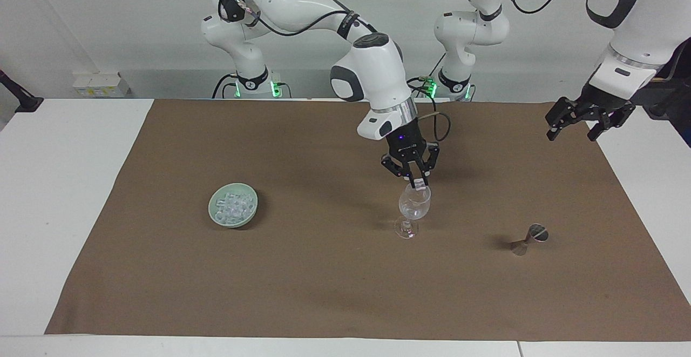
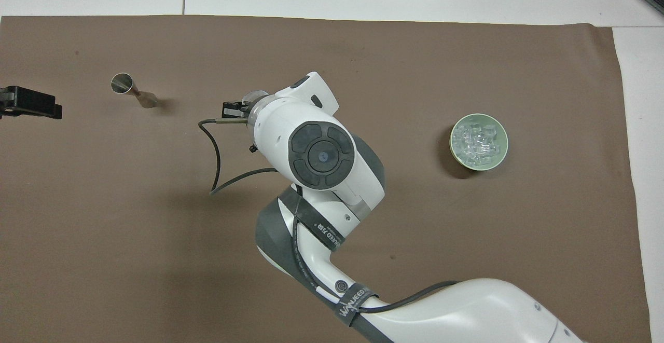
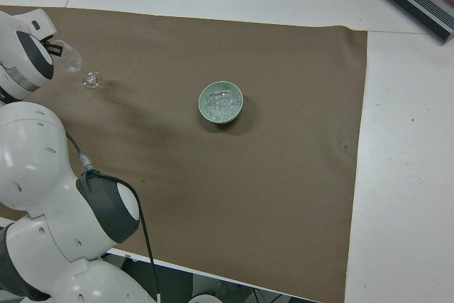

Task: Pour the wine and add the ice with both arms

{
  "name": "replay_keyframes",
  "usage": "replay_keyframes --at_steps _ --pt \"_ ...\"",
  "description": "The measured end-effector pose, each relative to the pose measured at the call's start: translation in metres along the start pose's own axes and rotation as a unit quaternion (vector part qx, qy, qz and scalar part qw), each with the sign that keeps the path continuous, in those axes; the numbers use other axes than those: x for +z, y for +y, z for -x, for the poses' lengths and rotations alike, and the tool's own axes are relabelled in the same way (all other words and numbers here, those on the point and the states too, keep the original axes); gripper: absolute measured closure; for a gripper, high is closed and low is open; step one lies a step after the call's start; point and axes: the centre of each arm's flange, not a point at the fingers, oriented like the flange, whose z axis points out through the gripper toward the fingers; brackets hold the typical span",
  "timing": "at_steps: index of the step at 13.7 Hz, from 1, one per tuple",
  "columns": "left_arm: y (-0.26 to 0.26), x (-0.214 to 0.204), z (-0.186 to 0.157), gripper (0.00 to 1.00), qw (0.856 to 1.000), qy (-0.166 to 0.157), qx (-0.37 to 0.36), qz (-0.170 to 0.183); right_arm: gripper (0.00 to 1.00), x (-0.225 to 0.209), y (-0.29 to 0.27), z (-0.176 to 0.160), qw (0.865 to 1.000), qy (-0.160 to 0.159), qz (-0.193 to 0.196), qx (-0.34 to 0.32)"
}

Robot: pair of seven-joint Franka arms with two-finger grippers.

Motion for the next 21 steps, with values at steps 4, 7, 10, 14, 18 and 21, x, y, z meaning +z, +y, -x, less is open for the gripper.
replay_keyframes --at_steps 4,7,10,14,18,21 --pt "0.001 0.0 0.0 0.0 1.0 -0.001 0.002 0.0 0.66 0.0 0.001 -0.001 1.0 0.0 0.0 0.001" --pt "0.0 0.0 0.0 0.0 1.0 0.0 0.001 0.0 0.53 0.0 0.002 -0.002 1.0 0.001 0.001 0.001" --pt "-0.001 -0.001 0.0 0.0 1.0 -0.001 0.001 0.0 0.39 -0.006 0.005 -0.009 1.0 0.007 0.0 0.005" --pt "-0.001 -0.002 0.0 0.0 1.0 0.0 0.001 -0.001 0.01 -0.046 0.035 -0.045 0.999 0.021 0.026 0.028" --pt "-0.001 0.0 0.003 0.0 1.0 -0.012 0.003 -0.002 0.0 -0.118 0.093 -0.071 0.991 -0.008 0.121 0.061" --pt "0.0 0.001 0.006 0.0 1.0 -0.022 0.004 -0.001 0.0 -0.175 0.143 -0.08 0.977 -0.052 0.197 0.056"
